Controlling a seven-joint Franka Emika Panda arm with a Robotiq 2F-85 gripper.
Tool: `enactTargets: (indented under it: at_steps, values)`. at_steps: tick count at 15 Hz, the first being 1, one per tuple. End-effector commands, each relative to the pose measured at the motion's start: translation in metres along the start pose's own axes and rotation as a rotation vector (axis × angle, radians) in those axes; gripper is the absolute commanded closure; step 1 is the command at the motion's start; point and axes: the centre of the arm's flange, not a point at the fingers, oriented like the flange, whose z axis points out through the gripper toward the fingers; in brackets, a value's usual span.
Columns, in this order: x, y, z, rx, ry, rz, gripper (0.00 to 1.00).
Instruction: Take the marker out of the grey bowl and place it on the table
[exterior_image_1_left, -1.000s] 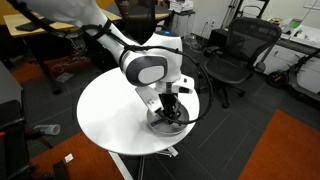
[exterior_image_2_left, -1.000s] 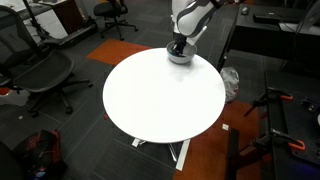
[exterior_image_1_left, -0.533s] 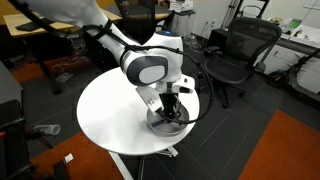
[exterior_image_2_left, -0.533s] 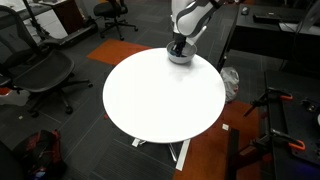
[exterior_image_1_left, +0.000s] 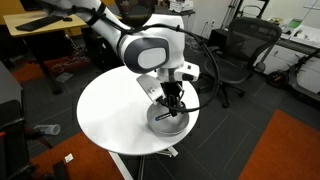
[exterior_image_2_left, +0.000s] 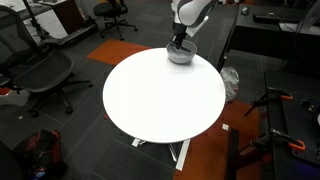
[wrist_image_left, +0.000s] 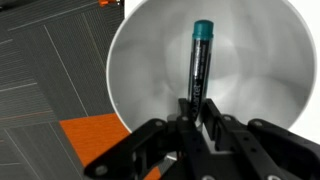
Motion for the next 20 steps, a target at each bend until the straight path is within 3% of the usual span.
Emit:
enactTargets:
  at_steps: [1,6,12,17,20]
  values:
    - [-0.025,-0.004,-0.048,-0.032,-0.005,0.031,0.95]
    - [-0.056,-0.019,-0.091,-0.023,-0.005,0.074,0.95]
    - [-0.115,-0.065,-0.131,-0.014,0.010,0.179,0.95]
    - [-0.165,-0.103,-0.133,-0.011,0.002,0.292,0.95]
    - [-0.176,-0.110,-0.115,-0.011,0.002,0.380,0.95]
